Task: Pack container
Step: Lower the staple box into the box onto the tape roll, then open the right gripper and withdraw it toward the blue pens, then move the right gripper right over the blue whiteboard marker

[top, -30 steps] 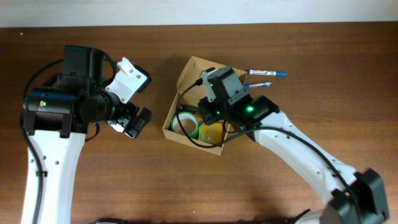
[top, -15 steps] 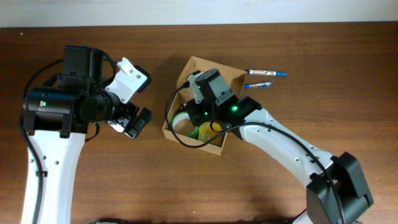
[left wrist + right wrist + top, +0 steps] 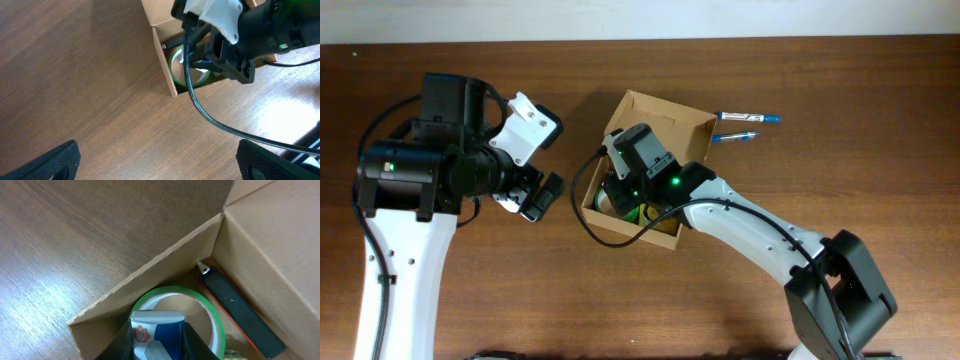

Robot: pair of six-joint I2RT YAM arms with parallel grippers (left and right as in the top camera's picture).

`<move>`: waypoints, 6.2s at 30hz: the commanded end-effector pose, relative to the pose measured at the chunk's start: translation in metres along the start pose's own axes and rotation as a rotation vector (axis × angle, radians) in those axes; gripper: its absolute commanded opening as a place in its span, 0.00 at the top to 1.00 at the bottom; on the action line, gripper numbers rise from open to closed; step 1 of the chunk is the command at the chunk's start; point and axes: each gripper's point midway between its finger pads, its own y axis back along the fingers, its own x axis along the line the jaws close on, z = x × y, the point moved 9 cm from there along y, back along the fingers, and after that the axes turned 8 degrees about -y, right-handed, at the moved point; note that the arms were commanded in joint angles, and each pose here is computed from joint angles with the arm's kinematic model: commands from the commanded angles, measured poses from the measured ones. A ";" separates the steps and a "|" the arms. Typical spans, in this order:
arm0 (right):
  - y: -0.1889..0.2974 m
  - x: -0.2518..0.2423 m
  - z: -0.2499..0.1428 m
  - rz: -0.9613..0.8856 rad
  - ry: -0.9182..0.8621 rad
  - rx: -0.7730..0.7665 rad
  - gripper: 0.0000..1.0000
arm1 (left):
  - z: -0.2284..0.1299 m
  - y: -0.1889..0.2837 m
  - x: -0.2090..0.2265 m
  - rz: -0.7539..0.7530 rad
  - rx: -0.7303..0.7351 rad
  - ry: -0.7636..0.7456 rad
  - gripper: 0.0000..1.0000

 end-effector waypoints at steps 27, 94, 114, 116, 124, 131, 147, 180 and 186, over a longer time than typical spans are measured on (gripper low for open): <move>0.082 0.001 0.038 -0.316 -0.023 -0.038 0.39 | 0.002 0.005 0.000 0.009 -0.017 -0.016 0.00; 0.060 -0.096 -0.033 -0.484 -0.214 0.273 0.82 | 0.002 0.005 0.000 0.009 -0.017 -0.016 0.00; 0.051 -0.100 -0.031 -0.492 -0.138 0.273 0.83 | 0.002 0.005 0.000 0.009 -0.017 -0.016 0.00; 0.051 -0.100 -0.030 -0.492 -0.118 0.271 0.84 | 0.002 0.005 0.000 0.009 -0.017 -0.016 0.00; 0.051 -0.099 -0.029 -0.476 -0.115 0.270 0.56 | 0.002 0.005 0.000 0.009 -0.017 -0.016 0.00; 0.076 -0.081 -0.001 -0.381 -0.118 0.176 0.56 | 0.002 0.005 0.000 0.009 -0.017 -0.016 0.01; 0.191 -0.097 0.057 -0.614 -0.143 -0.228 0.01 | 0.002 0.005 0.000 0.009 -0.017 -0.016 0.01; 0.123 -0.270 0.099 -0.509 -0.100 -0.067 0.00 | 0.002 0.005 0.000 0.009 -0.017 -0.016 0.00; 0.098 -0.301 0.112 -0.500 -0.043 0.031 0.00 | 0.002 0.005 0.000 0.009 -0.017 -0.016 0.01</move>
